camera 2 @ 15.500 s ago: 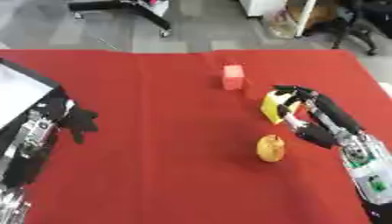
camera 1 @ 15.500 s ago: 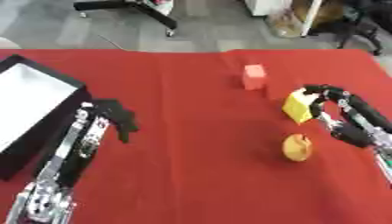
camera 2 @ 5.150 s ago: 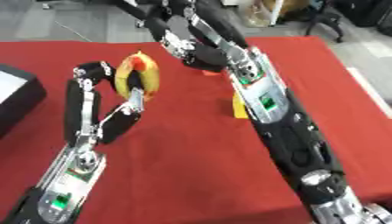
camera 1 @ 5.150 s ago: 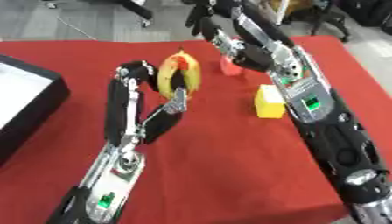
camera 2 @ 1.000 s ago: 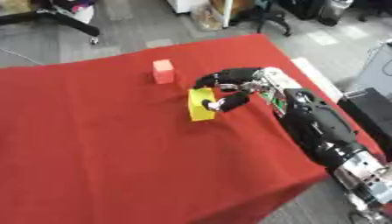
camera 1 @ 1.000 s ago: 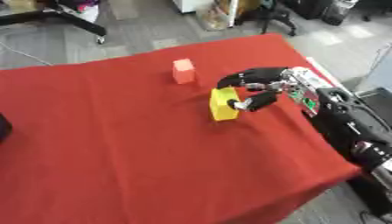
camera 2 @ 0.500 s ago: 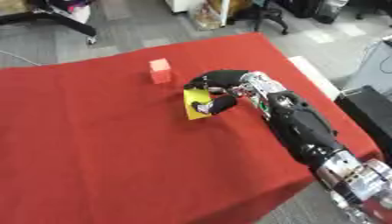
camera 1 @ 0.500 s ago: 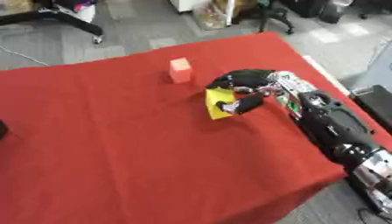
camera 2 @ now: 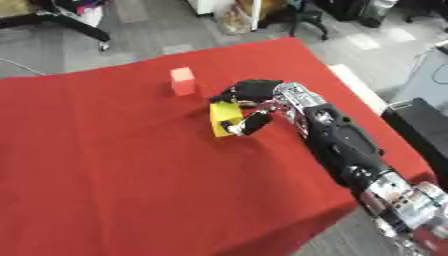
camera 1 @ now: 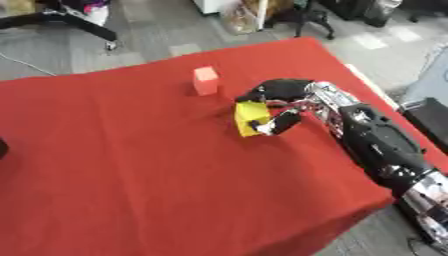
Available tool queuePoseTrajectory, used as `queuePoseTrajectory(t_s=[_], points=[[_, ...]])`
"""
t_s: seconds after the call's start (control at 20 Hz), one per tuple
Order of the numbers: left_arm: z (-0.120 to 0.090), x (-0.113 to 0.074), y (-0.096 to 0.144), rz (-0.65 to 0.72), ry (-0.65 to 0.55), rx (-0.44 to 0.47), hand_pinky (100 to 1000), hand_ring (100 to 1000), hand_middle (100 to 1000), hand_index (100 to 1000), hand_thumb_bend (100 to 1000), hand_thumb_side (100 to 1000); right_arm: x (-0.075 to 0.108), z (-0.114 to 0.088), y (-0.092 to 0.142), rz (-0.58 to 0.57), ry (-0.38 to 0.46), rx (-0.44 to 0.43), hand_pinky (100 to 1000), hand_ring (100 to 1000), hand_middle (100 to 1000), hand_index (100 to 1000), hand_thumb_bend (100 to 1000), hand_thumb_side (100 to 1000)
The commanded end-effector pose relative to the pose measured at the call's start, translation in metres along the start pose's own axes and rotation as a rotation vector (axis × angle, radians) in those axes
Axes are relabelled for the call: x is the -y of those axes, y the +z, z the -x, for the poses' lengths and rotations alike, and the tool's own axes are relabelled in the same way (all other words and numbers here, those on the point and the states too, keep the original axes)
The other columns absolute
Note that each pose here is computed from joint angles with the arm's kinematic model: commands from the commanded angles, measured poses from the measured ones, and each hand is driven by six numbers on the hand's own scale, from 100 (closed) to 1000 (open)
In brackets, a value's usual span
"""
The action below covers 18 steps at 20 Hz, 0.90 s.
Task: Pick up the objects with one hand, pass them to the other hand, and then place them into the box on the other side of the table.
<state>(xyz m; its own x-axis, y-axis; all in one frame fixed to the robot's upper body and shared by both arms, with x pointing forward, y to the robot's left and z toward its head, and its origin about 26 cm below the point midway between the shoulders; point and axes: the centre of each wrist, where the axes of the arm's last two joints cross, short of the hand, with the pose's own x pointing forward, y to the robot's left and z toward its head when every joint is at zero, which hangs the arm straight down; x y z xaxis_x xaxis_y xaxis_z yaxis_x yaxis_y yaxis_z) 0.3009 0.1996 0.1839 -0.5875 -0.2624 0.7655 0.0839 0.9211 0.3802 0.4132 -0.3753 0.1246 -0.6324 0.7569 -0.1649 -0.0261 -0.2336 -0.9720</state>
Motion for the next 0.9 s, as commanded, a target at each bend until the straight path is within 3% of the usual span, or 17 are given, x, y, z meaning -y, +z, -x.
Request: queuePoseTrajectory(t_s=[0.05, 0.1, 0.25, 0.45, 0.65, 0.9], points=[[-0.004, 0.0, -0.001, -0.005, -0.004, 0.013, 708, 536, 555, 712, 260, 1000, 0.011, 0.008, 0.008, 0.095, 0.038, -0.053, 785, 603, 331, 918, 100, 383], [-0.004, 0.0, -0.001, -0.005, -0.004, 0.013, 709, 536, 555, 712, 259, 1000, 0.012, 0.009, 0.009, 0.136, 0.037, -0.064, 770, 568, 288, 899, 100, 332], [-0.004, -0.001, -0.001, -0.009, -0.009, 0.015, 708, 535, 555, 712, 255, 1000, 0.022, 0.01, 0.01, 0.273, 0.006, -0.086, 755, 529, 257, 873, 100, 313], [0.009, 0.001, 0.001, -0.034, -0.07, -0.043, 705, 532, 552, 712, 222, 1000, 0.053, 0.001, 0.002, 0.497, -0.086, -0.043, 736, 477, 226, 846, 100, 348], [0.022, 0.013, 0.003, -0.041, -0.157, -0.081, 709, 549, 571, 728, 191, 1000, 0.085, -0.03, -0.017, 0.659, -0.229, 0.076, 726, 463, 223, 836, 100, 437], [0.032, 0.041, -0.003, -0.018, -0.175, -0.062, 717, 588, 614, 766, 198, 955, 0.119, -0.079, -0.048, 0.72, -0.442, 0.266, 712, 448, 219, 824, 100, 516]])
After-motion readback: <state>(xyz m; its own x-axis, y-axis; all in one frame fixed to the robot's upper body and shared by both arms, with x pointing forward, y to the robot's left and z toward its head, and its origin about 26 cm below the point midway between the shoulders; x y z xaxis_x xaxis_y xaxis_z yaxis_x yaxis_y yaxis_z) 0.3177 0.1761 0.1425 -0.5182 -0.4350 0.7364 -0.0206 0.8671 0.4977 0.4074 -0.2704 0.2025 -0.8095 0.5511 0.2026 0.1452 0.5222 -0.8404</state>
